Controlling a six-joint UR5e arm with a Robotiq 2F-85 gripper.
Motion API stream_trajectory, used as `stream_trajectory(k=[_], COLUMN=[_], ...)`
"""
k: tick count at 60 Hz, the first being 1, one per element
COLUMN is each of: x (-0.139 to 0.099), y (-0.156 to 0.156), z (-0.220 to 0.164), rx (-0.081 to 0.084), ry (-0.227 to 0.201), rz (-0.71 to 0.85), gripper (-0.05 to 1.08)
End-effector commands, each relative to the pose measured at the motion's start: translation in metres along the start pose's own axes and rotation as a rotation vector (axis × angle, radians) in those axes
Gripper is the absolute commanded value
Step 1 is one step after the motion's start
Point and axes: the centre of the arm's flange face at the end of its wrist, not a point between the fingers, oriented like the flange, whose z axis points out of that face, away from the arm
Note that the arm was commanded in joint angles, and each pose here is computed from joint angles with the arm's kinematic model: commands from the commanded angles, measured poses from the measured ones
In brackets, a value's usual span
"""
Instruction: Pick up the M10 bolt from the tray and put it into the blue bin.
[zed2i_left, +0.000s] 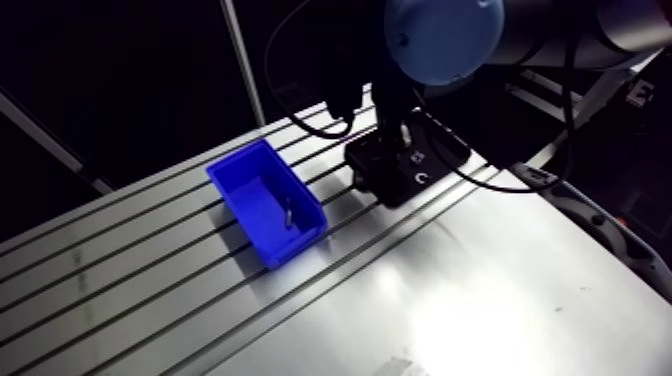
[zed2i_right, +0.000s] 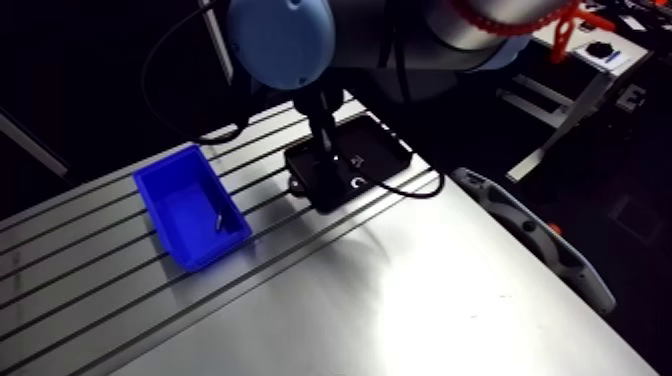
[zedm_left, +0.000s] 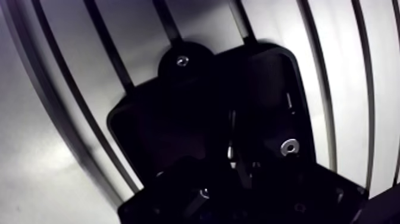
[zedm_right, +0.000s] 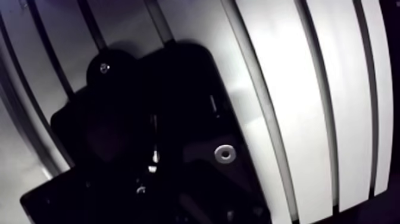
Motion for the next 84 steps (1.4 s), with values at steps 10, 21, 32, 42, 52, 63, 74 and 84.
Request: stream_trajectory(k=[10, 21, 32, 42, 52, 63, 74, 84], x=[0.0, -0.001, -0.006, -0.007, -0.006, -0.014, 0.009, 0.048], y=[0.001, 0.003, 0.003, -0.001, 0.006, 0.004, 0.001, -0.007], z=[-0.001, -0.006, -0.012, -0.042, -0.089, -0.151, -0.201, -0.221], rx=[-0.003, -0.013, -0.018, 0.052, 0.157, 0.191, 0.138, 0.099], ry=[-0.001, -0.003, -0.002, 0.026, 0.109, 0.192, 0.223, 0.209], rz=[-0.001, -0.001, 0.009, 0.032, 0.221, 0.252, 0.158, 0.017], gripper=[0.88, 0.99, 1.07, 1.07, 1.07, 1.07, 1.06, 1.05])
